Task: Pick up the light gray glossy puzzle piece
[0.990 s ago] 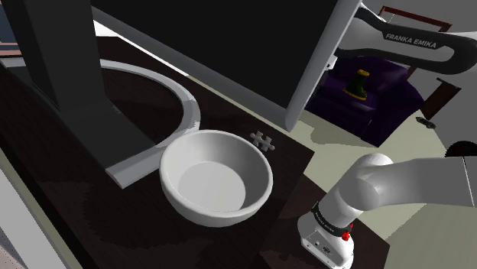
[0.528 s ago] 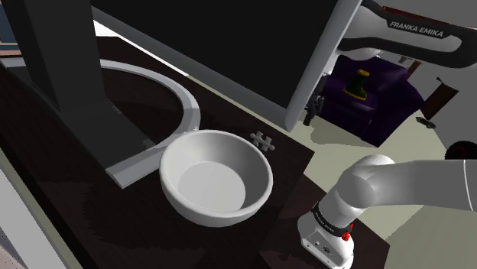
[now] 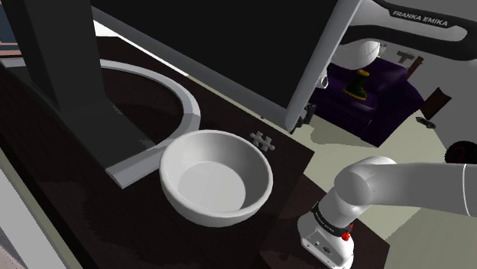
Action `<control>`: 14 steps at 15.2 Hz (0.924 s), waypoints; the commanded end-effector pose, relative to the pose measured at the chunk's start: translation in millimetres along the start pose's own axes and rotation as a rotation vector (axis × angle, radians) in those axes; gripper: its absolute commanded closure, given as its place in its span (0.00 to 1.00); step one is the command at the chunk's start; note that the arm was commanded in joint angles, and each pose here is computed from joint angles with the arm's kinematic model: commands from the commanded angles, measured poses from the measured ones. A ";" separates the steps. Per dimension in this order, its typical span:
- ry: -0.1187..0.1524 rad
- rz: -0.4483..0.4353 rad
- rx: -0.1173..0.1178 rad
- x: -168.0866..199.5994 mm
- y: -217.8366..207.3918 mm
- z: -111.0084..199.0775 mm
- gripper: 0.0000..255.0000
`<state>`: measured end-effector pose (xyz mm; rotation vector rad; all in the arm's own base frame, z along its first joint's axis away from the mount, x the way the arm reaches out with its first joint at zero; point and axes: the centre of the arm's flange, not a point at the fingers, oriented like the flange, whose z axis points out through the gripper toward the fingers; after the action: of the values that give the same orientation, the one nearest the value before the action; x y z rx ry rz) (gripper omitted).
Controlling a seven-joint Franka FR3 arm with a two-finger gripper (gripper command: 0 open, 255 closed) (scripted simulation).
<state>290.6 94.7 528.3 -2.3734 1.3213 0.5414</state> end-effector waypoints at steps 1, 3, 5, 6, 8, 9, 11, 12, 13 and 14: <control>-0.038 0.126 0.054 -5.8 -10.0 4.4 0.00; -0.038 0.126 0.054 -0.6 -8.6 13.4 0.00; -0.038 0.126 0.054 4.7 -7.2 22.5 0.00; -0.038 0.126 0.054 7.3 -6.5 27.0 0.00; -0.038 0.126 0.054 12.6 -5.2 36.1 0.00; -0.038 0.126 0.054 14.1 -4.8 38.7 0.00; -0.038 0.126 0.054 14.3 -4.6 38.6 1.00; -0.038 0.126 0.054 14.2 -4.7 38.6 1.00; -0.038 0.126 0.054 14.0 -4.7 38.3 1.00; -0.038 0.126 0.054 13.9 -4.7 38.3 1.00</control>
<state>295.7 105.9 489.7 -2.2367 1.4558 0.5759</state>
